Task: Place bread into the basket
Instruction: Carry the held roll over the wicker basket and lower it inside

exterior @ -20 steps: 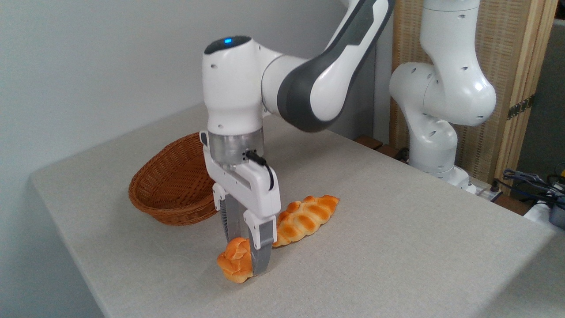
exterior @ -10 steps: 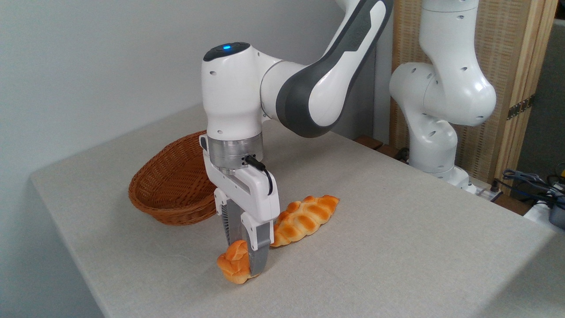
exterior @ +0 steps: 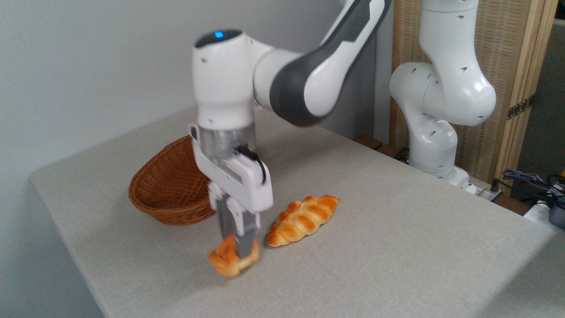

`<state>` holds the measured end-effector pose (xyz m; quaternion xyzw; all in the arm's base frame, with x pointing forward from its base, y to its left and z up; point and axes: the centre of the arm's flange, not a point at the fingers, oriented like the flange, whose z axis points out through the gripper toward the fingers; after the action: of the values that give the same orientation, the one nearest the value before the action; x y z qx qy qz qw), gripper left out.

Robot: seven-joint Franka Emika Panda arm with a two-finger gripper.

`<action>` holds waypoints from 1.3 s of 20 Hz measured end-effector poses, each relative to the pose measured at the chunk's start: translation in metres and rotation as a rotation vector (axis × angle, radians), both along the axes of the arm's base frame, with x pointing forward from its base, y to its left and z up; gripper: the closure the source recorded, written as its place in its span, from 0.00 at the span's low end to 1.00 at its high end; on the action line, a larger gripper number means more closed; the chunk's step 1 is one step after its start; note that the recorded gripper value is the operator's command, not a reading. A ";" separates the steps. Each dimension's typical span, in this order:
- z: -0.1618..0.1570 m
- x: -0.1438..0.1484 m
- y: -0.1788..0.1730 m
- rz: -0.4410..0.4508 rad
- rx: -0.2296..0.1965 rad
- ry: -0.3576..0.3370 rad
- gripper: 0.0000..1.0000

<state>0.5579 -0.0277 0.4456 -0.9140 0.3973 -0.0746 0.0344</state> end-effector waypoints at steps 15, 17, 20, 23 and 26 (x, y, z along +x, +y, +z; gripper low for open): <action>0.022 0.011 -0.198 0.054 -0.204 0.151 0.00; 0.021 0.012 -0.197 0.056 -0.203 0.149 0.00; 0.024 0.013 -0.196 0.051 -0.193 0.139 0.00; 0.025 0.014 -0.196 0.050 -0.190 0.134 0.00; 0.029 0.015 -0.193 0.042 -0.167 0.118 0.00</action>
<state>0.5727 -0.2208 0.4744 -0.9247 0.3717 -0.0526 -0.0638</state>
